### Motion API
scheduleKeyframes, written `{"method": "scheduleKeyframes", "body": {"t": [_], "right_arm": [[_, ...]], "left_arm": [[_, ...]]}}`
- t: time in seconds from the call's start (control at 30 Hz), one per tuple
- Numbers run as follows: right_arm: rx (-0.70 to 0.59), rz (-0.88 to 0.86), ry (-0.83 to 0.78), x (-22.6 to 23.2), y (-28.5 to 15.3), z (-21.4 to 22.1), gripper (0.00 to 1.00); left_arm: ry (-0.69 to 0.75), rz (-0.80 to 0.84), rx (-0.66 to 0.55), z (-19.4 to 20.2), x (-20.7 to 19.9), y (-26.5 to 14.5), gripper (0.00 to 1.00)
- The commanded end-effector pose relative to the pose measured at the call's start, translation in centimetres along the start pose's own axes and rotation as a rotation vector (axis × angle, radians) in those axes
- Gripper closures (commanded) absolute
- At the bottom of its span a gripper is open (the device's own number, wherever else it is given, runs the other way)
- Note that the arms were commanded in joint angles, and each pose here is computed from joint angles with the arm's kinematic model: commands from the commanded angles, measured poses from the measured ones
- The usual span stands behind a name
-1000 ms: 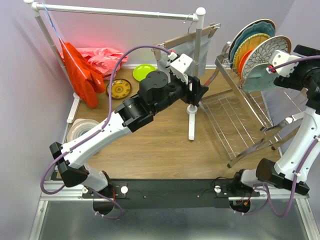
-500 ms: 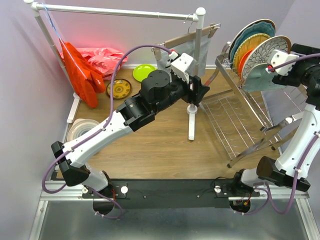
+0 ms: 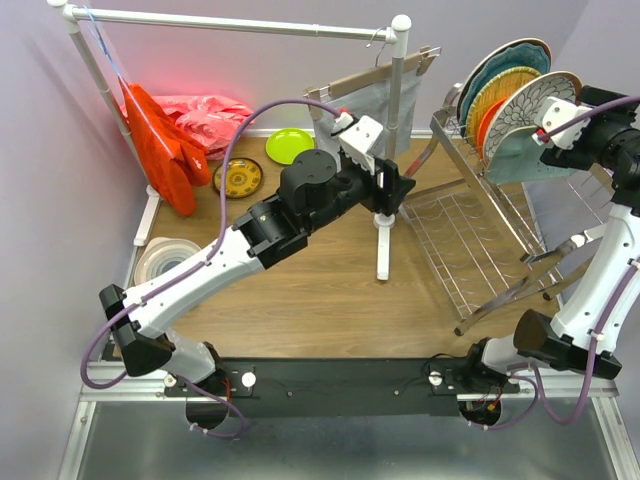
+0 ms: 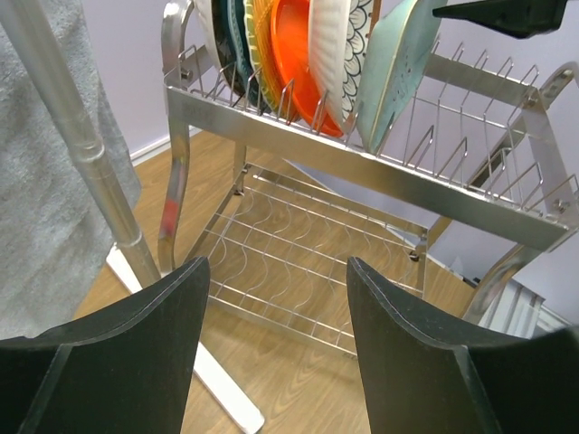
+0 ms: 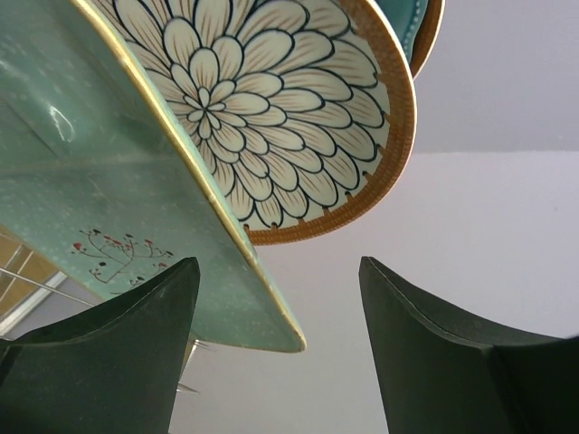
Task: Load the plates into the dish rack
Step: Grab a plate with the right arm
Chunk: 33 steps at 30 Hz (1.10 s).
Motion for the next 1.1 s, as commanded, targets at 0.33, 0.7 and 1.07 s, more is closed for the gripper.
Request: {"method": "scheduleKeyframes", "body": {"t": [0.33, 0.7, 1.07], "right_arm": [[-0.073, -0.075, 0.035, 1.9, -0.3, -1.4, 0.26], [-0.103, -0.099, 0.018, 1.5, 1.4, -1.0, 0.28], [-0.100, -0.094, -0.041, 1.6, 1.2, -1.0, 0.75]], "left_arm": [[0.060, -0.034, -0.088, -1.2, 1.0, -3.0, 0.29], [0.050, -0.035, -0.092, -1.1, 1.0, -3.5, 0.29], [0.023, -0.040, -0.096, -0.8, 1.0, -3.8, 0.29]]}}
Point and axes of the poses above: each gripper's point midway between its finger pads, its own y axis out along the fingers, its own x axis along the line the jaws close on, z = x × y, the point moved 2 cm from there along -y, back along the fingers, and after that the axes turned 14 degrees about y, right-handed, at the moved point
